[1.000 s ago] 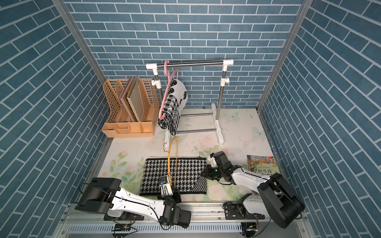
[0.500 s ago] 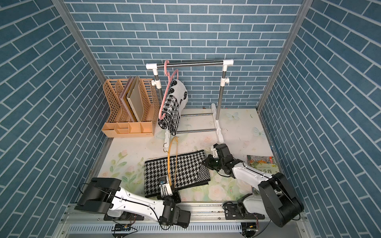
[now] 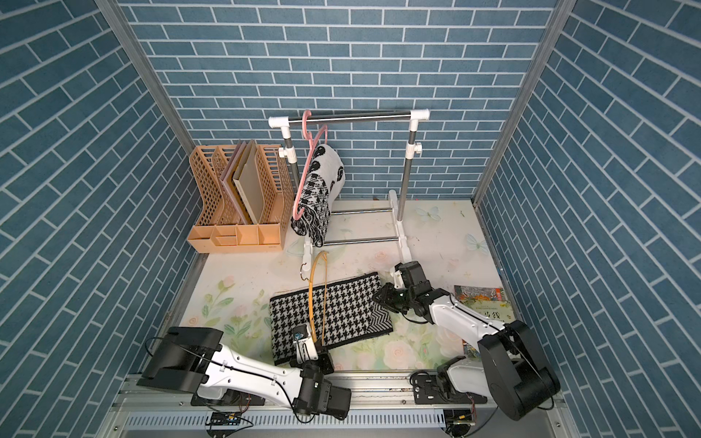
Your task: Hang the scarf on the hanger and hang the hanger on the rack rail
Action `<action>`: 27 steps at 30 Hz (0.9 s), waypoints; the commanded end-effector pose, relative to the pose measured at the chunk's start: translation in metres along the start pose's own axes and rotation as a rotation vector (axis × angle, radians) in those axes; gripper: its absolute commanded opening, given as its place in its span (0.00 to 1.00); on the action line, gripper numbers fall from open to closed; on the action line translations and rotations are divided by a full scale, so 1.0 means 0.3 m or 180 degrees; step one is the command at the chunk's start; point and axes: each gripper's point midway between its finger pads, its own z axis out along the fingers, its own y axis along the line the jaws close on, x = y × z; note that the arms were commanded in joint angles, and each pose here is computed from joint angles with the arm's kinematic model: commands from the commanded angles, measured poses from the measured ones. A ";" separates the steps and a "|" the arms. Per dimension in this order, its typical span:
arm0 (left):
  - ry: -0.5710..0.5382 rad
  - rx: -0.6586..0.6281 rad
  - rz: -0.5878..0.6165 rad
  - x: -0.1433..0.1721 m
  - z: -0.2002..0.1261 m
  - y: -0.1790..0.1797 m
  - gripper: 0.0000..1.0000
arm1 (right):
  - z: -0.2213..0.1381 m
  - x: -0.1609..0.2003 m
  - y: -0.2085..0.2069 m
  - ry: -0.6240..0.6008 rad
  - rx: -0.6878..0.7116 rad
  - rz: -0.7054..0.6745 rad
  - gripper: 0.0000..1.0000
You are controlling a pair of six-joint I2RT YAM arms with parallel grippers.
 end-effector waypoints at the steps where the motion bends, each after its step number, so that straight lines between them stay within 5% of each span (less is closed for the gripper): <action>1: 0.0947 0.1368 -0.0205 0.351 -0.461 0.071 0.00 | 0.000 0.053 -0.102 0.0197 0.0438 -0.0077 0.44; 6: 0.0944 0.1364 -0.0211 0.351 -0.460 0.071 0.00 | -0.072 0.005 -0.183 0.0009 0.1106 -0.0392 0.61; 11: 0.0940 0.1360 -0.0224 0.351 -0.457 0.072 0.00 | -0.114 -0.044 -0.091 -0.0163 0.0902 -0.0710 0.68; 20: 0.0925 0.1349 -0.0264 0.350 -0.454 0.074 0.00 | 0.008 0.106 -0.115 0.0613 0.0601 -0.0506 0.66; 27: 0.0909 0.1343 -0.0284 0.347 -0.452 0.074 0.00 | 0.075 0.199 -0.158 0.1021 0.0819 -0.0506 0.59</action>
